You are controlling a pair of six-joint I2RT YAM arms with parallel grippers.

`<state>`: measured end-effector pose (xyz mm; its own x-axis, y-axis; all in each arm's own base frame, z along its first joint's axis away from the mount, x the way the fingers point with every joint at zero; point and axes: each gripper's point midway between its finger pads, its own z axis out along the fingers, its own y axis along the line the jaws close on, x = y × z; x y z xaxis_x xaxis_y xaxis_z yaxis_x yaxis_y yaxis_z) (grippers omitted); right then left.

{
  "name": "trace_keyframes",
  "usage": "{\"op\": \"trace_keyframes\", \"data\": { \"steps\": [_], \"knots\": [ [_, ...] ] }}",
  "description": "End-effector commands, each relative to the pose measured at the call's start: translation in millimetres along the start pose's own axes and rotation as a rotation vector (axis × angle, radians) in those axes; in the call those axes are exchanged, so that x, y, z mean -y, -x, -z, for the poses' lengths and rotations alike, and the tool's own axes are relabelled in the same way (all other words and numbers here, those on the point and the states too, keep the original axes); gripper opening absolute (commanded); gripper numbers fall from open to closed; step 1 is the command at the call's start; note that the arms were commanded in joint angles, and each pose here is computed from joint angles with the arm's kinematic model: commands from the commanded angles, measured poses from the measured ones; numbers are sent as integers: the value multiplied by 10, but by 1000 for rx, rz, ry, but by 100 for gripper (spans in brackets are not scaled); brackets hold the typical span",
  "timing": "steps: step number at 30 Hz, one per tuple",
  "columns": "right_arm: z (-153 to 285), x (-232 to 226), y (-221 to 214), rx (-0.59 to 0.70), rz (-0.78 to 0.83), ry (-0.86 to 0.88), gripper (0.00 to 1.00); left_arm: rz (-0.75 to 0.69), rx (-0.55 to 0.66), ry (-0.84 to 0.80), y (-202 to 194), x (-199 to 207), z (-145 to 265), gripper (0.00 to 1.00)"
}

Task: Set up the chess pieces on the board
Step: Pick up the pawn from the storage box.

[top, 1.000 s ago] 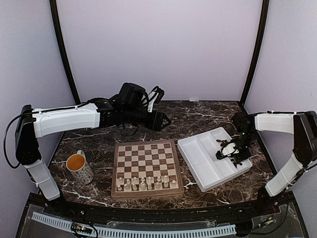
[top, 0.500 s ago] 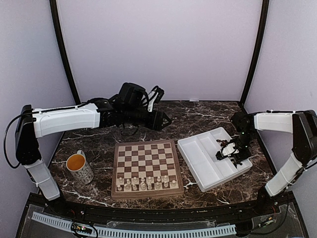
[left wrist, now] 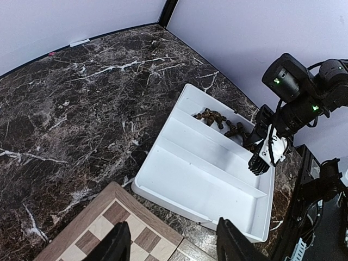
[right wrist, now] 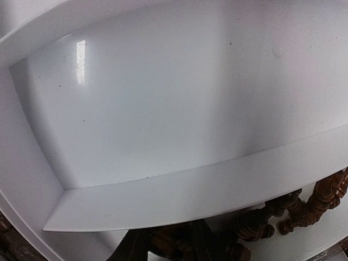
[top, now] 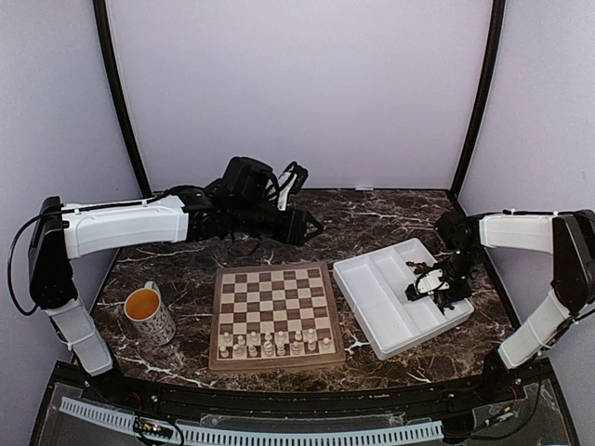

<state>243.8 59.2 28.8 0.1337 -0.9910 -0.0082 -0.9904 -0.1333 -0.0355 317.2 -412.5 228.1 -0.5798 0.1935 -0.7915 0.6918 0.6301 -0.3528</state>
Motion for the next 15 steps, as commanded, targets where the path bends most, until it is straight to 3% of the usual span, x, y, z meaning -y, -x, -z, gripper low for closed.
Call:
{"op": "trace_keyframes", "data": {
  "steps": [1,4,10,15],
  "knots": [
    [-238,-136,-60,-22,-3,65,25,6,37,-23,74,41,89,55],
    [-165,-43,-155,-40,-36,31,24,9,42,-29,87,50,84,55],
    [171,321,-254,55,-207,-4,23,10,46,-34,89,56,91,55],
    [250,315,-212,114,-243,30,24,7,48,-40,85,63,75,55]
  ]
}}
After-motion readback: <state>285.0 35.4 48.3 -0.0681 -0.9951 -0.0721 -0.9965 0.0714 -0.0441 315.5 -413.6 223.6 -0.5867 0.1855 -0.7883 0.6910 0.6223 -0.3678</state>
